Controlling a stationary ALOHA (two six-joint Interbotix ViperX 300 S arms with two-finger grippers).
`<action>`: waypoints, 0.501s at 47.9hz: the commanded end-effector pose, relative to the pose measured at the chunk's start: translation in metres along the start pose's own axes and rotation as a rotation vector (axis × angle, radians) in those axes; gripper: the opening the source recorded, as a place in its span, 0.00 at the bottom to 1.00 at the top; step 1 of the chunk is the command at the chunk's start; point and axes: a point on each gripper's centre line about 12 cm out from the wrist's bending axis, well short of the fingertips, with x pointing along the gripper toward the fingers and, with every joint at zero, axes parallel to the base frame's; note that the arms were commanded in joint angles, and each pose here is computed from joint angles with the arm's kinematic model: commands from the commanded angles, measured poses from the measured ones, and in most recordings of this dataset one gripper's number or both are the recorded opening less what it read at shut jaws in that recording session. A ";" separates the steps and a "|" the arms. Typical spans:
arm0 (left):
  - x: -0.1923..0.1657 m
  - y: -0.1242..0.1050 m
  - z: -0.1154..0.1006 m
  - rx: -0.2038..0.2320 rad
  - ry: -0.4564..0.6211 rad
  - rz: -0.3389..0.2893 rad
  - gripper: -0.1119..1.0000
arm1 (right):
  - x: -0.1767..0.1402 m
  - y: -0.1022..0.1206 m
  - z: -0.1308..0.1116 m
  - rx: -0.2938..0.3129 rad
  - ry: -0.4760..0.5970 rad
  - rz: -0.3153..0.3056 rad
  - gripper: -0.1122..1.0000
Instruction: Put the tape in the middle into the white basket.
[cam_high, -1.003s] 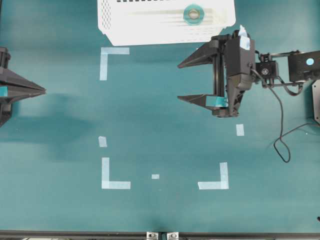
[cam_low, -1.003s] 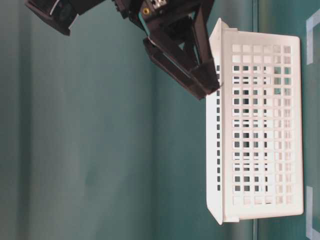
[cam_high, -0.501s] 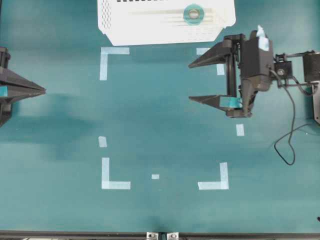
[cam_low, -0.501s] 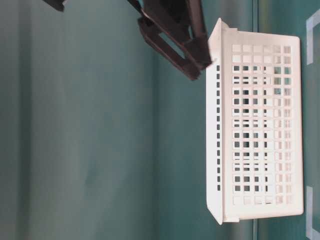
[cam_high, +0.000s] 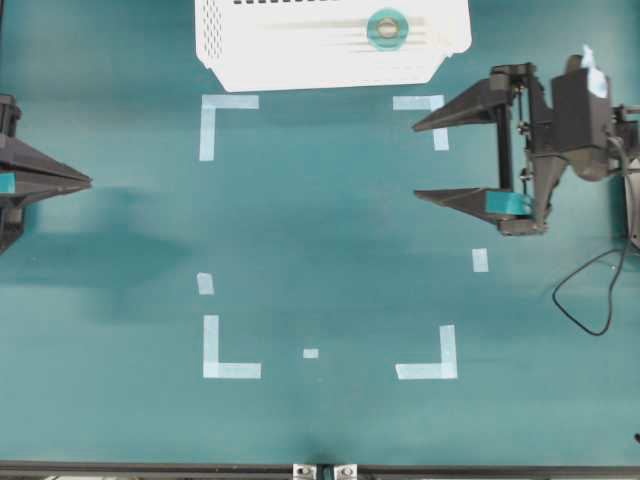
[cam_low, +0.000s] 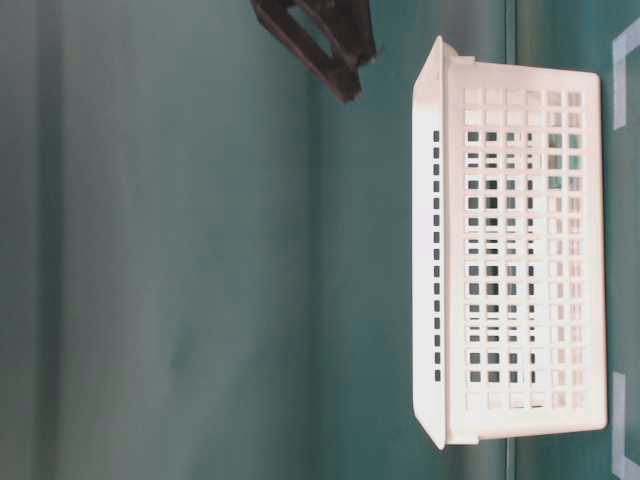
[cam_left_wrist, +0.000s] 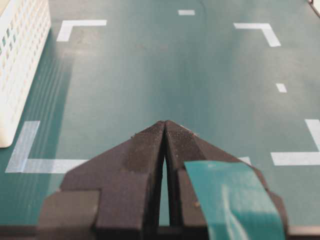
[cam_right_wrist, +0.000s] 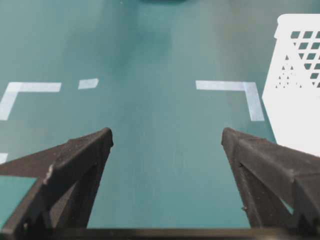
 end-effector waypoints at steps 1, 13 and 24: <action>0.001 0.000 0.007 -0.002 -0.015 0.003 0.00 | -0.008 0.002 0.007 -0.003 -0.040 0.008 1.00; 0.001 0.000 0.008 -0.002 -0.015 0.004 0.00 | -0.035 0.003 0.005 -0.006 -0.089 0.014 1.00; 0.001 0.002 0.007 -0.004 -0.014 0.013 0.00 | -0.061 0.004 0.000 -0.005 -0.141 0.020 1.00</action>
